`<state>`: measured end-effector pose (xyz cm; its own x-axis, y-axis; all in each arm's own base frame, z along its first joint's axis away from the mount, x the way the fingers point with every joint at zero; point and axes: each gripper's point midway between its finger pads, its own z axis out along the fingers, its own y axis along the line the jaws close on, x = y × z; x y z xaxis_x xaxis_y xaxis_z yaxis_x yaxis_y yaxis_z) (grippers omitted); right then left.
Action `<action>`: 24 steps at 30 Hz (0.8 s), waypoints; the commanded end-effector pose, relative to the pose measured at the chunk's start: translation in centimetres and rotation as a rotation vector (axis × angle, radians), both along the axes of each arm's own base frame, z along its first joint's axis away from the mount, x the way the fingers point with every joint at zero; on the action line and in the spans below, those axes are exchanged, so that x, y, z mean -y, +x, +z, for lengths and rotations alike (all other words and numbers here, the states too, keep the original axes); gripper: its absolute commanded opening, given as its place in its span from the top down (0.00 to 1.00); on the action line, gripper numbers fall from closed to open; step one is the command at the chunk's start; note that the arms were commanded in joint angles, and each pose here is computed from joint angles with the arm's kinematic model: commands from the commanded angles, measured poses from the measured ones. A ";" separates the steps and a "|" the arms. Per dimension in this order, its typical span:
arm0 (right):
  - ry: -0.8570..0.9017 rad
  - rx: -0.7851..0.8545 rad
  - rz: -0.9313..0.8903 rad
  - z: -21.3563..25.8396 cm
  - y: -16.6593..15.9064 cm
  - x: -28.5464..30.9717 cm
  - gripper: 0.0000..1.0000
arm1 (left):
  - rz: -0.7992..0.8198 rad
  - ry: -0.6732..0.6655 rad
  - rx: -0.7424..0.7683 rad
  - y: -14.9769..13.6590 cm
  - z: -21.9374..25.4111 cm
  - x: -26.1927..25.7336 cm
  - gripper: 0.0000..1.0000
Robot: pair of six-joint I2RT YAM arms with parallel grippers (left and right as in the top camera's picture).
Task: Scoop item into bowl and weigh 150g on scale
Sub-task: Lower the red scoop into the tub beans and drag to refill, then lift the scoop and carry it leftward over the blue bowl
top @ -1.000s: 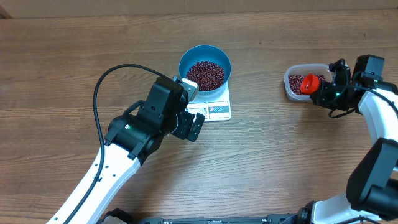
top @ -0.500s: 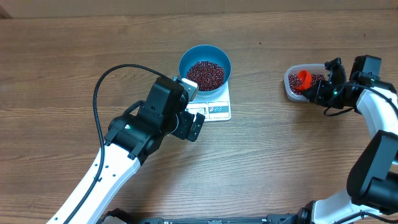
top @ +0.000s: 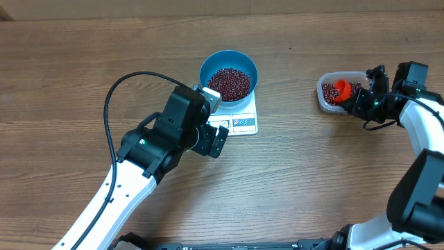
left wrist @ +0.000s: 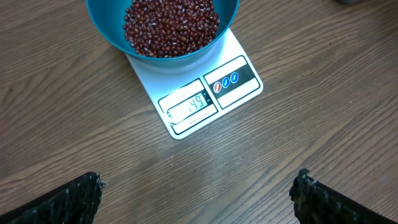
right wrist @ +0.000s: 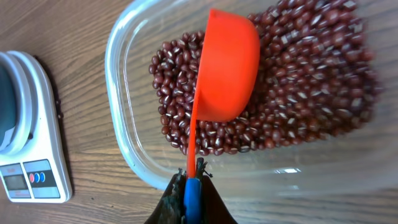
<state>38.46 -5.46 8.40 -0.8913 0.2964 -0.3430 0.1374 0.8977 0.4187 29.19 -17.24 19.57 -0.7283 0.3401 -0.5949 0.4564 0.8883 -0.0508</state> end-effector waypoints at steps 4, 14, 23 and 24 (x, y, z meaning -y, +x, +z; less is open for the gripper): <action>-0.067 0.123 -0.034 5.4 -0.2 0.7 0.96 | -0.016 0.007 -0.007 -0.1 -0.3 0.1 0.01; -0.031 0.113 -0.020 6.4 -1.4 -0.3 0.96 | -0.016 0.007 -0.007 -0.1 -0.3 0.1 0.01; 0.054 0.154 0.022 7.3 -1.1 -1.8 0.96 | -0.016 0.007 -0.007 -0.1 -0.3 0.1 0.00; 0.079 0.169 0.034 7.6 -0.9 -2.2 0.96 | -0.016 0.007 -0.007 -0.1 -0.3 0.1 0.01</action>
